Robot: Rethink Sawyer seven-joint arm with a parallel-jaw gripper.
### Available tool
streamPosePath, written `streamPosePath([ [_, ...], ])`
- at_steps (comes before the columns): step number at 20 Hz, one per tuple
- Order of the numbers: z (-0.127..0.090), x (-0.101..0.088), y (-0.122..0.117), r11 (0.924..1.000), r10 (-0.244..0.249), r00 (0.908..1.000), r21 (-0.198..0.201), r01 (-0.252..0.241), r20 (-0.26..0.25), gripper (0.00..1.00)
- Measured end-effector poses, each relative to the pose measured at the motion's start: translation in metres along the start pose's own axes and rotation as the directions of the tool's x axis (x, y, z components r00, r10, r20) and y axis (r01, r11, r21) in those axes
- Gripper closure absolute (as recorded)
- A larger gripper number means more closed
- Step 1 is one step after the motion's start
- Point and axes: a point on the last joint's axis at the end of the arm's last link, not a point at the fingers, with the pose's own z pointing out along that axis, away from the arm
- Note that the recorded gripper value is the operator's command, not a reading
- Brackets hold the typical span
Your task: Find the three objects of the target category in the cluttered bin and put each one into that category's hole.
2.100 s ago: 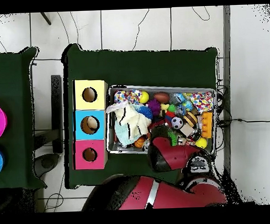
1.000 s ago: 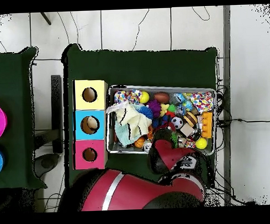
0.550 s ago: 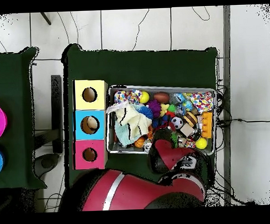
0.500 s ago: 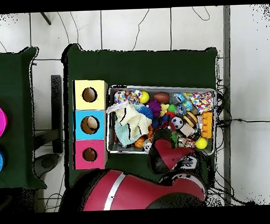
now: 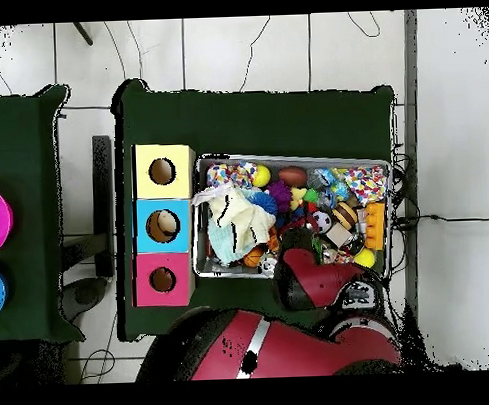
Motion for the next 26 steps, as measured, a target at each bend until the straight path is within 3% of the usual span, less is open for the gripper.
streamPosePath([
  [10, 0.016, -0.028, -0.002, 0.9999, 0.013, 0.9983, 0.003, -0.013, 0.056, 0.0],
  [17, 0.033, -0.04, -0.01, 0.9996, 0.027, 0.9978, 0.002, -0.027, 0.06, 0.0],
  [24, 0.04, -0.049, -0.014, 0.9998, -0.005, 0.9979, 0.019, 0.004, 0.064, 0.0],
  [26, 0.041, -0.049, -0.011, 0.9995, -0.029, 0.9989, 0.013, 0.028, 0.037, 0.0],
])
